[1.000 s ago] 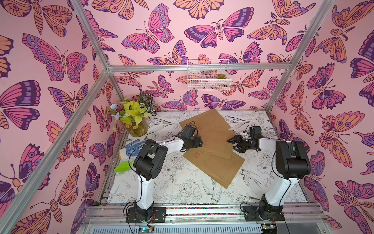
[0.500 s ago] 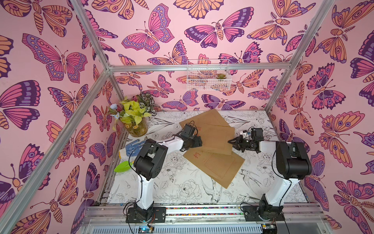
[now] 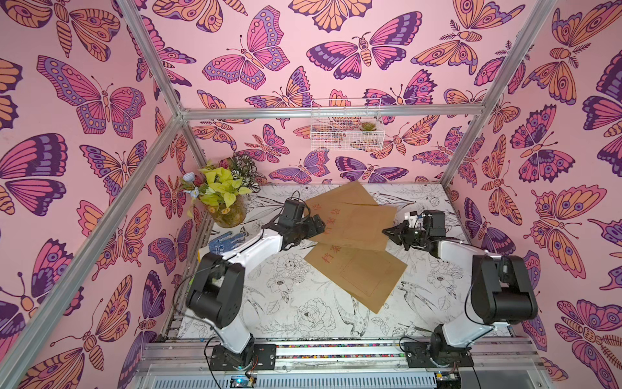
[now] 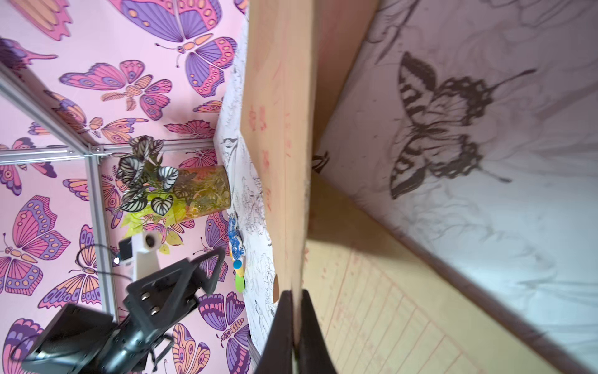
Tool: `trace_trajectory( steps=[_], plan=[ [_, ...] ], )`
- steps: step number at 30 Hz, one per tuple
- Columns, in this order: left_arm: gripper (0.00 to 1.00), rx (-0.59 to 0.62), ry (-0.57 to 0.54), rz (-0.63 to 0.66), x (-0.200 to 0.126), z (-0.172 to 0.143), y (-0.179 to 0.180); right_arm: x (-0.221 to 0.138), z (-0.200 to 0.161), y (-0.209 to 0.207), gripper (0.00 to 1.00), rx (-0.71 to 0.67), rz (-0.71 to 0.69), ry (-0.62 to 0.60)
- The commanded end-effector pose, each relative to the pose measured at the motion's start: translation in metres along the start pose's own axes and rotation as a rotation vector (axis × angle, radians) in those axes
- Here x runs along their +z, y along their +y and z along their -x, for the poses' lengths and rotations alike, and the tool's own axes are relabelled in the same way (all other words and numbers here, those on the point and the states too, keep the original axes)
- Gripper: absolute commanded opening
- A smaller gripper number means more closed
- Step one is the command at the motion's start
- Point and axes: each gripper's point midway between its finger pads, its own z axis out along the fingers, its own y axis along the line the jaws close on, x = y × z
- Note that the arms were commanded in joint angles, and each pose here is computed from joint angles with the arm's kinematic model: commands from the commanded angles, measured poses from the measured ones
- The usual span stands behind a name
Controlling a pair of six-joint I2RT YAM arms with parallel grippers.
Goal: Open the file bag
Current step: Pick up the file bag from the file bag.
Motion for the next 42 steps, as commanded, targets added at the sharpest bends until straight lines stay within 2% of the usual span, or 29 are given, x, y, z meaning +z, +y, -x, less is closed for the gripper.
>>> trace_trajectory(
  steps=[1,8,16,20,31,36,42],
  plan=[
    [0.96,-0.151,-0.009,0.015,-0.018,-0.025,0.012,-0.002,-0.009,0.021,0.00,-0.005,0.021,-0.072],
    [1.00,-0.371,-0.129,-0.057,-0.034,-0.053,-0.010,0.011,-0.037,0.045,0.00,0.026,0.065,-0.167],
    [0.91,-0.575,-0.129,-0.073,-0.007,-0.074,-0.005,0.016,-0.048,0.054,0.00,0.090,0.118,-0.187],
    [0.89,-0.634,-0.093,-0.120,0.015,-0.080,-0.011,0.016,-0.055,0.056,0.00,0.141,0.139,-0.168],
    [0.79,-0.727,-0.130,-0.170,0.054,-0.071,-0.016,0.006,-0.067,0.057,0.00,0.179,0.133,-0.164],
    [0.66,-0.730,-0.164,-0.188,0.061,-0.059,-0.018,0.005,-0.070,0.056,0.00,0.185,0.124,-0.152],
    [0.44,-0.729,-0.163,-0.196,0.062,-0.056,-0.021,-0.001,-0.074,0.045,0.00,0.198,0.084,-0.168]
  ],
)
